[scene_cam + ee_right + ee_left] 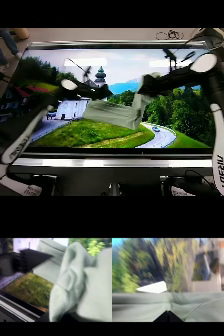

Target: Fold the shirts.

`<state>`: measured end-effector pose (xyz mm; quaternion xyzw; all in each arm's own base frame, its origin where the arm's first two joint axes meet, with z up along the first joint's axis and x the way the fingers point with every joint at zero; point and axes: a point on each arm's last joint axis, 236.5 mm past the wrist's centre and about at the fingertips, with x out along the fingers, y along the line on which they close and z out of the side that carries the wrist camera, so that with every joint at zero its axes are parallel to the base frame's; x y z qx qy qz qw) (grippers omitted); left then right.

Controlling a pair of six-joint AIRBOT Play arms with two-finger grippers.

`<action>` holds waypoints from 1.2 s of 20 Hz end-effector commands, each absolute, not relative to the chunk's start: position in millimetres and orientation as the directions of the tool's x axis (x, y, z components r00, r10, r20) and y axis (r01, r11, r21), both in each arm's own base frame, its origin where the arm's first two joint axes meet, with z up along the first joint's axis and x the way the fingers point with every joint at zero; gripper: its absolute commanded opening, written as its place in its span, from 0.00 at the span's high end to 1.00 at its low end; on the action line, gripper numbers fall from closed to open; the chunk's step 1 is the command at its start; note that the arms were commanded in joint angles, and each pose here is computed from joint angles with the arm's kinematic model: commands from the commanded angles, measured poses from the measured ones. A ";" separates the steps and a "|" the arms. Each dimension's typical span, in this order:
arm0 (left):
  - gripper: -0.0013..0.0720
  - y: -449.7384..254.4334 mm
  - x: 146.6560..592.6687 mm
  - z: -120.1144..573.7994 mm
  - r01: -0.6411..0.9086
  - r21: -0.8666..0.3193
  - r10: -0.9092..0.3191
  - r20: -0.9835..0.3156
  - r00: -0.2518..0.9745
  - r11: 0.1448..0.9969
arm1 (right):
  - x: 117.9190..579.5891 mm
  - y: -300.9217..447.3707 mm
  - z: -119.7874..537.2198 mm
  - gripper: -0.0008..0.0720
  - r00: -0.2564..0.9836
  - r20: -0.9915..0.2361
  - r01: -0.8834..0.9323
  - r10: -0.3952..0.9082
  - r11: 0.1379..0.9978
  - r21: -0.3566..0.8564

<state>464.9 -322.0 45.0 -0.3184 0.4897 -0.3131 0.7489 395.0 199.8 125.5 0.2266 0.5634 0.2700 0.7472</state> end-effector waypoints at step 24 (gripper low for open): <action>0.94 -94.5 402.9 219.7 0.188 -0.416 -0.417 -0.573 0.705 0.890 | 367.8 200.8 -108.8 0.14 -0.053 -0.795 0.213 0.605 0.784 0.582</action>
